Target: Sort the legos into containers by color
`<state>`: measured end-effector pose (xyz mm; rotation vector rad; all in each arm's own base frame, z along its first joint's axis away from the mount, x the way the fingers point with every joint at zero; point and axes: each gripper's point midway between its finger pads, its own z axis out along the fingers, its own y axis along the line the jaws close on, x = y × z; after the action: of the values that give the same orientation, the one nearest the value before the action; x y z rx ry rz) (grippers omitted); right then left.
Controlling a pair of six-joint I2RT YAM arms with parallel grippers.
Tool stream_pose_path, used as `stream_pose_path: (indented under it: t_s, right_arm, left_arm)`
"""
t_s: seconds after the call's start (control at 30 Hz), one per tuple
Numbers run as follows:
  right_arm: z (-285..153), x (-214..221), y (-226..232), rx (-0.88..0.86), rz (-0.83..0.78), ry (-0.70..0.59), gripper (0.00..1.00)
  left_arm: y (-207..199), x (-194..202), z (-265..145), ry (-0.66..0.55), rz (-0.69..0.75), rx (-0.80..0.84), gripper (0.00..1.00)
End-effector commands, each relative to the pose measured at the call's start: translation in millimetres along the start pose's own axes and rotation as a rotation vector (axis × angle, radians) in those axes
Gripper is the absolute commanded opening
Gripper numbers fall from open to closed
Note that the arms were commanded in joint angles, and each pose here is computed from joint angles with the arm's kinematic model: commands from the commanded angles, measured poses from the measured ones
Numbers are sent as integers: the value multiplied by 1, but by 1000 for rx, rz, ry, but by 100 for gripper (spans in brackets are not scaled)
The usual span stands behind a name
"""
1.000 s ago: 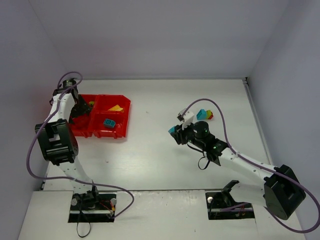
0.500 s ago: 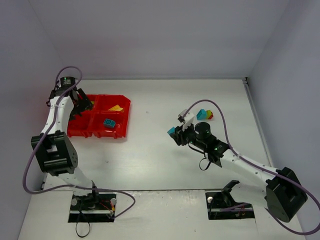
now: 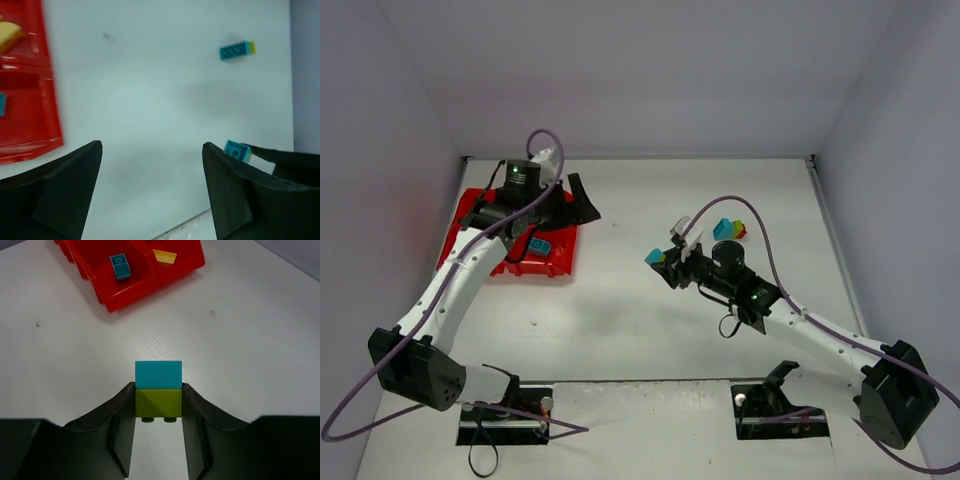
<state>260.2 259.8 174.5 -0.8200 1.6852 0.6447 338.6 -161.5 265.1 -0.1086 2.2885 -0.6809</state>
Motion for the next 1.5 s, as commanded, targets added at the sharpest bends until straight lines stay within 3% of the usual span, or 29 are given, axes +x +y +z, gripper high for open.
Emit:
stream_pose_path:
  t_s: [0.0,0.3,0.77,0.93,1.0,1.03,1.1,1.17,1.2,1.27,1.33,1.4,1.47]
  right_arm:
    - [5,-60,8,-49,-90,-151,0]
    - [18,-72,25,-103,-154,-147,1]
    - [20,-80,26,-104,-169,-162,0]
    - [19,-80,26,-105,-169,-167,0]
    - [18,-79,26,-100,-167,-167,0]
    - [17,-80,26,-98,-165,-172,0]
    - [16,-80,26,-98,-165,-175,0]
    - [16,-79,25,-94,-165,-175,1]
    - [16,-78,24,-89,-164,-173,1]
    - [16,-76,23,-83,-164,-168,2]
    - [16,-73,22,-77,-162,-157,9]
    - [17,-68,21,-72,-158,-144,27]
    - [17,-65,20,-64,-154,-135,33]
  left_arm:
    - [-58,8,-3,21,35,230,74]
    - [-115,50,4,123,106,417,75]
    - [-114,87,23,232,121,405,75]
    - [-117,92,27,252,120,419,69]
    - [-119,93,29,256,113,429,62]
    - [-124,93,27,262,107,459,53]
    - [-127,93,26,260,103,471,50]
    - [-131,94,25,267,103,495,35]
    - [-131,93,23,266,102,499,18]
    - [-131,93,23,262,102,495,7]
    - [-132,92,20,257,102,503,1]
    - [-134,92,19,260,98,512,0]
    - [-135,92,17,260,98,521,0]
